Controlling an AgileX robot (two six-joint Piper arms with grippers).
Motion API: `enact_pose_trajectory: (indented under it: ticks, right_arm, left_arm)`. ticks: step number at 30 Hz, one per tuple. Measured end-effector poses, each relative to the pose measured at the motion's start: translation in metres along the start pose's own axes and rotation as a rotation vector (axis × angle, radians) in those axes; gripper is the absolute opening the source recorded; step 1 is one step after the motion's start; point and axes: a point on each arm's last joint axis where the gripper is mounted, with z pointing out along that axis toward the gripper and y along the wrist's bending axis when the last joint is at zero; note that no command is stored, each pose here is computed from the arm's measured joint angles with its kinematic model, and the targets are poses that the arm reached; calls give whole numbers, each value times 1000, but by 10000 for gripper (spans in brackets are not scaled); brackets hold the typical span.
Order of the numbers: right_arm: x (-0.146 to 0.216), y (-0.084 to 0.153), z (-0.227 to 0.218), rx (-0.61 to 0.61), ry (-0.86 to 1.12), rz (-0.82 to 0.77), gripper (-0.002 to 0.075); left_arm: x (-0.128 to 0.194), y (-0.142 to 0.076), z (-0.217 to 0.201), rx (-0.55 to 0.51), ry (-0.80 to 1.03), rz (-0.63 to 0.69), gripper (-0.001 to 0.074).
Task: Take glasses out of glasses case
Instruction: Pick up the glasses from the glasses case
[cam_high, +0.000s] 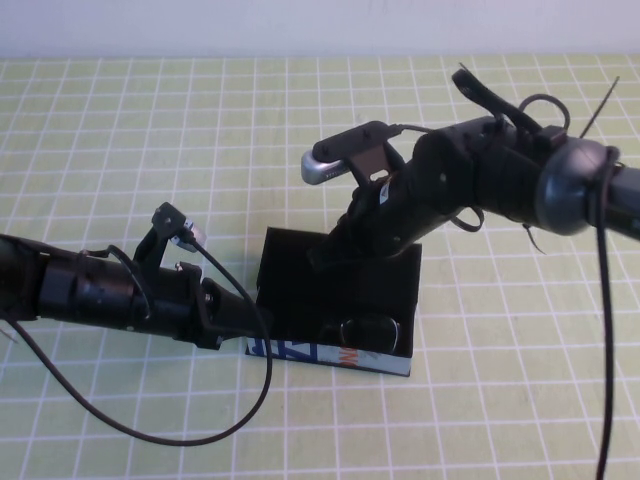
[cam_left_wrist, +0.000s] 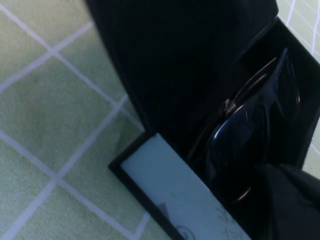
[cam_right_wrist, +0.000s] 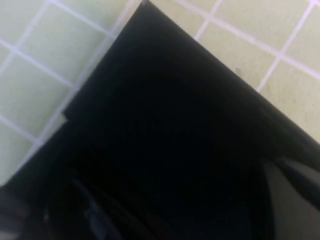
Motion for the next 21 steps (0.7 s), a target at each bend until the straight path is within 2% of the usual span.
enact_pose_trajectory:
  ticks: [6,12,21]
  right_arm:
    - [5,-9,25,-2,99,18,-16]
    - [4,-9,24,-7,117,10,-16]
    - [-12,2,-20,-80,117,-87,-18]
  left_arm:
    - [0,0,0,-2,0,-2,-4]
    - [0,0,0,-2,-2,-3,-4]
    - [-6,-2,-1,33,-32,-7,-4]
